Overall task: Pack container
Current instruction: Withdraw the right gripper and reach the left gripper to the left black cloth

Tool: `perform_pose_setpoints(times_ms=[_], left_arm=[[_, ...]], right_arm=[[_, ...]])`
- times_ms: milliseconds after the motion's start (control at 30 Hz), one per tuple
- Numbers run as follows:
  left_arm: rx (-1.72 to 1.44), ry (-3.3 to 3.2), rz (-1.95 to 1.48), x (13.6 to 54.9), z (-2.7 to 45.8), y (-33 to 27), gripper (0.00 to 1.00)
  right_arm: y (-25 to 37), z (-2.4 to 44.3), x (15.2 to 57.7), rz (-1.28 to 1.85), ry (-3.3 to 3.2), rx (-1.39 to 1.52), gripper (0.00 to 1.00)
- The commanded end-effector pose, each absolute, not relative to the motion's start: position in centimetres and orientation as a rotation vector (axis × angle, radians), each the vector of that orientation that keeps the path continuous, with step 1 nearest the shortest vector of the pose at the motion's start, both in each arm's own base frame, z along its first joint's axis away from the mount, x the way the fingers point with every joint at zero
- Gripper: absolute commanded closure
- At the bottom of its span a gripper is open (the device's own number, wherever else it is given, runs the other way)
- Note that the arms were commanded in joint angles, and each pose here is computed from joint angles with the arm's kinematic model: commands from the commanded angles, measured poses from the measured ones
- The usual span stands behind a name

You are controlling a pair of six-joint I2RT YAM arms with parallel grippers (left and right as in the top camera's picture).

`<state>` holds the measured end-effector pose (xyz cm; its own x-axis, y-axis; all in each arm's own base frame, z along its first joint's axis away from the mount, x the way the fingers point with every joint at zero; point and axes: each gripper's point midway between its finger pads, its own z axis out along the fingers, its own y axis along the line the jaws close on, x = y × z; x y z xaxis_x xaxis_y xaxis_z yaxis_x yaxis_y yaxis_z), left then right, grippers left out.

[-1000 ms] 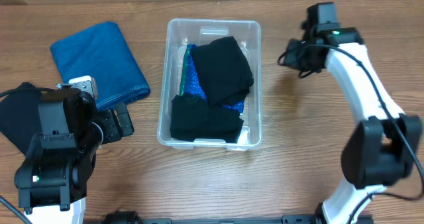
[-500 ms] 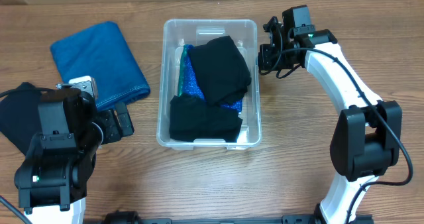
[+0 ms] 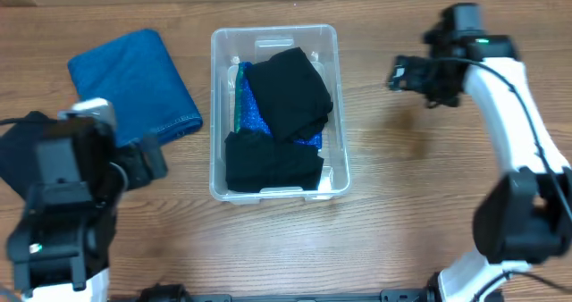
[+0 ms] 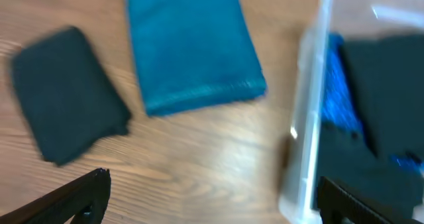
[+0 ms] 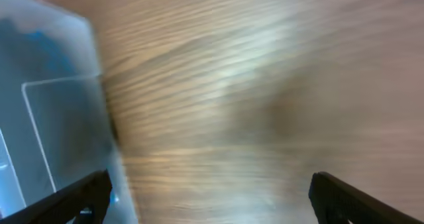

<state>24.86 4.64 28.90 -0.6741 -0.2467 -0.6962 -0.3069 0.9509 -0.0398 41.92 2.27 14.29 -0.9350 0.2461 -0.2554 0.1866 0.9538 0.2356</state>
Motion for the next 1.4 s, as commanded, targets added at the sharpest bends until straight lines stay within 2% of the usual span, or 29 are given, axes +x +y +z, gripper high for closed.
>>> perform_pose_setpoints(times_ms=[0, 100, 267, 467, 767, 967, 1267, 1300, 1333, 1367], left_arm=[[-0.593, 2.222, 0.212, 25.4, 32.5, 10.2, 0.00], [-0.841, 2.184, 0.204, 25.8, 31.3, 15.3, 0.00], [-1.373, 2.084, 0.112, 23.9, 25.9, 24.3, 0.00], [-1.662, 2.055, 0.044, 22.2, 18.8, 31.3, 0.00], [-1.514, 2.267, -0.252, 25.6, 7.5, 33.9, 0.00], [-1.395, 2.300, -0.330, 27.3, 4.5, 34.4, 0.00], [-1.438, 2.327, -0.486, 27.7, 0.0, 33.0, 0.00], [-1.430, 2.314, -0.532, 28.0, 0.1, 32.6, 0.10], [-1.412, 2.294, -0.581, 28.6, 0.4, 32.2, 0.23], [-1.390, 2.272, -0.631, 29.1, 0.8, 31.8, 0.53]], right_arm=[[-0.1, 18.4, 39.9, 0.213, 2.772, 0.400, 0.00], [-0.2, 18.0, 38.6, 0.209, 2.829, 0.417, 0.00], [0.2, 17.6, 38.0, 0.232, 2.855, 0.417, 0.00], [0.3, 17.4, 37.9, 0.234, 2.860, 0.418, 0.00], [0.2, 16.9, 37.8, 0.228, 2.873, 0.382, 0.00], [0.2, 16.9, 37.8, 0.227, 2.874, 0.378, 0.00], [0.3, 16.9, 37.7, 0.228, 2.875, 0.378, 0.00], [0.3, 16.9, 37.7, 0.228, 2.877, 0.378, 0.00], [0.3, 16.9, 37.7, 0.228, 2.878, 0.379, 0.00], [0.3, 16.9, 37.6, 0.227, 2.880, 0.379, 0.00]])
